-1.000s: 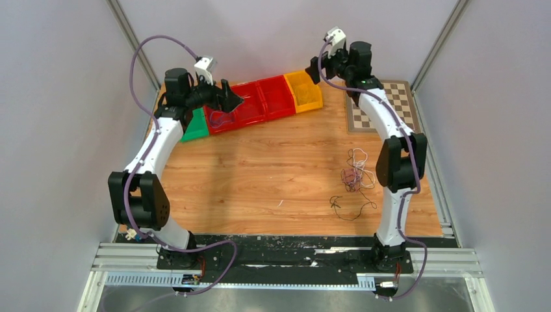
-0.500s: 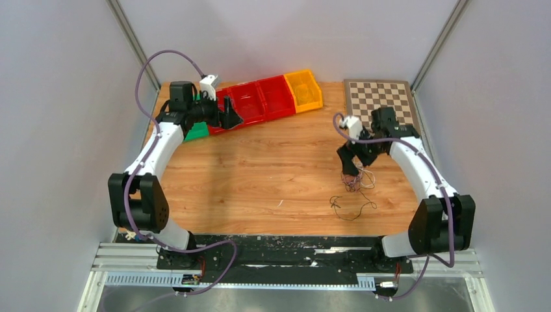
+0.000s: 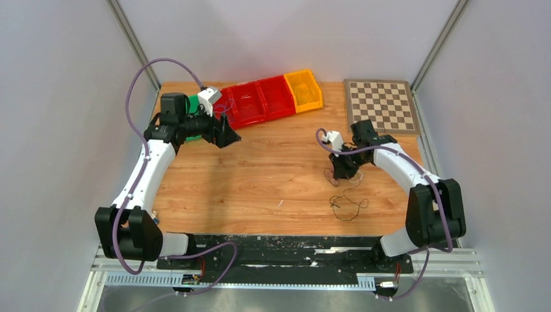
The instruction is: Untangle the cables
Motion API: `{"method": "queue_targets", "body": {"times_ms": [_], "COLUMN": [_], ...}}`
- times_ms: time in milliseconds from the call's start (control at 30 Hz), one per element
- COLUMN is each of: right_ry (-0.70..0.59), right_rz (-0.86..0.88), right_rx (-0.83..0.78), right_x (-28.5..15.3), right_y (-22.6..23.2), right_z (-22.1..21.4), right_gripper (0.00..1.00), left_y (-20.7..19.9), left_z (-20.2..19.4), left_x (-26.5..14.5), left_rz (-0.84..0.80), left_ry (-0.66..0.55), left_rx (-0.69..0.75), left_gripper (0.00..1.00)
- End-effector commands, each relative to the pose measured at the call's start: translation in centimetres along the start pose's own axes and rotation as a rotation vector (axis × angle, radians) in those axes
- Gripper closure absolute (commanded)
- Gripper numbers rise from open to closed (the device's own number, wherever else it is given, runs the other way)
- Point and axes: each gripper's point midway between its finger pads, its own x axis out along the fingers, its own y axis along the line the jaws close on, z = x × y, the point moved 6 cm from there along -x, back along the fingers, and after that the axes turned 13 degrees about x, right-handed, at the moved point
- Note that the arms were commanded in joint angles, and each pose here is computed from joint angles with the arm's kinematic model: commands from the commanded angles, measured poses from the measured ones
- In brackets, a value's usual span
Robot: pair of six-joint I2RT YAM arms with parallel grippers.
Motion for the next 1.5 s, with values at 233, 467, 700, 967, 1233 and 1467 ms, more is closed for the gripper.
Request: {"method": "queue_targets", "body": {"times_ms": [233, 467, 700, 967, 1233, 1467], "right_ry": [-0.425, -0.411, -0.326, -0.353, -0.344, -0.352], "right_rz": [0.423, 0.445, 0.399, 0.407, 0.407, 0.413], "right_rx": [-0.595, -0.626, -0.602, -0.582, -0.583, -0.589], "right_x": [-4.7, -3.8, -0.4, -0.8, -0.6, -0.9], "right_y": [14.2, 14.6, 13.2, 13.8, 14.0, 14.4], "right_z": [14.2, 13.3, 12.1, 12.3, 12.0, 11.8], "right_gripper": [1.00, 1.00, 1.00, 1.00, 1.00, 1.00], "left_y": [-5.4, -8.3, -9.2, -10.0, -11.1, -11.7], "left_z": [-0.9, -3.7, -6.4, -7.0, -5.7, -5.9], "left_x": [-0.1, 3.4, 7.4, 9.9, 10.7, 12.0], "left_rz": [-0.288, -0.410, -0.454, -0.510, -0.597, -0.576], "left_ry": [-0.068, -0.034, 0.030, 0.001, -0.047, -0.034], "left_rx": [0.122, 0.122, 0.087, -0.020, -0.031, -0.048], "left_gripper": [0.28, 0.40, 0.56, 0.36, 0.36, 0.43]}}
